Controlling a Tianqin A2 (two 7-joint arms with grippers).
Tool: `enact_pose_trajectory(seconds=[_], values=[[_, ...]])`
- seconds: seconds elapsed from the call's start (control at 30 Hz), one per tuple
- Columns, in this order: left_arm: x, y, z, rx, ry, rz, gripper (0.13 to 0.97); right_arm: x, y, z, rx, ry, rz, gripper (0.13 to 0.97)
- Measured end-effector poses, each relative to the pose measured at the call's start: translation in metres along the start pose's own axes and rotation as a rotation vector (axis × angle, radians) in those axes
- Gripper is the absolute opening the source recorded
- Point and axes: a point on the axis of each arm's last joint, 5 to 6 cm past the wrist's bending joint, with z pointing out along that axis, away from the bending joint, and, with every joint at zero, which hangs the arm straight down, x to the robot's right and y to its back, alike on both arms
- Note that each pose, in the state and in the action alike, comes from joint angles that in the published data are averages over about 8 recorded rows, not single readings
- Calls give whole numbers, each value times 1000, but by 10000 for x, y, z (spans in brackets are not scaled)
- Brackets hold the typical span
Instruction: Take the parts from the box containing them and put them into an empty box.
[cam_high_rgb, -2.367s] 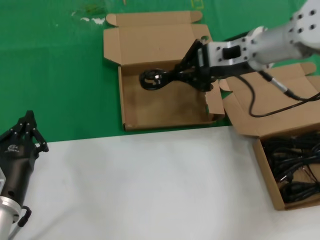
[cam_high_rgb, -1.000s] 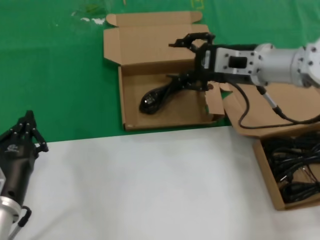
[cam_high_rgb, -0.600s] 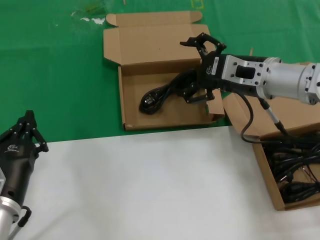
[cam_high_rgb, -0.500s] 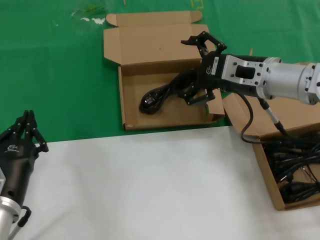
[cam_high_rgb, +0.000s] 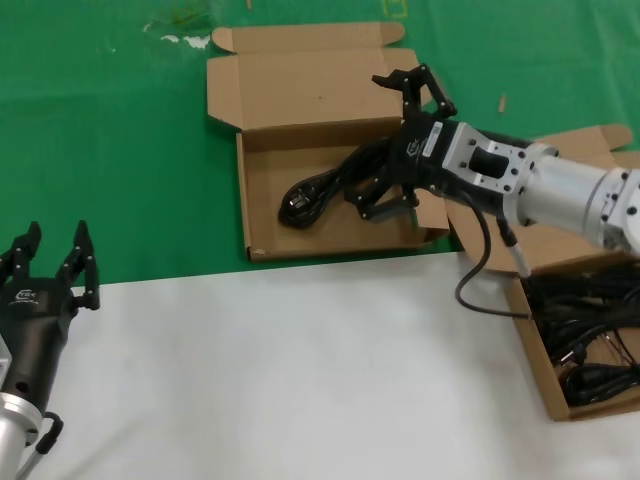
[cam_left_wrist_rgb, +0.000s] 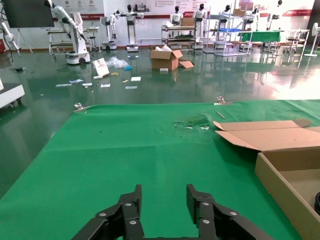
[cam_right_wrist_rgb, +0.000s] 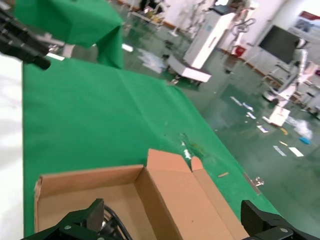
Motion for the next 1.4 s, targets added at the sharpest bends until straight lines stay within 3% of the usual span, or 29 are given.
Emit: enact_pose_trajectory(seconds=[0.23, 0.8, 0.93, 1.2, 1.4], values=[[0, 0, 0, 0, 0, 0, 375, -190, 49, -35, 25, 66, 89, 941], [0, 0, 0, 0, 0, 0, 776, -634, 178, -197, 49, 237, 314, 966], [0, 0, 0, 0, 0, 0, 776, -735, 210, -251, 48, 279, 368, 966], [0, 0, 0, 0, 0, 0, 902, -932, 275, -375, 35, 367, 475, 966], [0, 0, 0, 0, 0, 0, 938, -1079, 325, -482, 18, 435, 554, 966]])
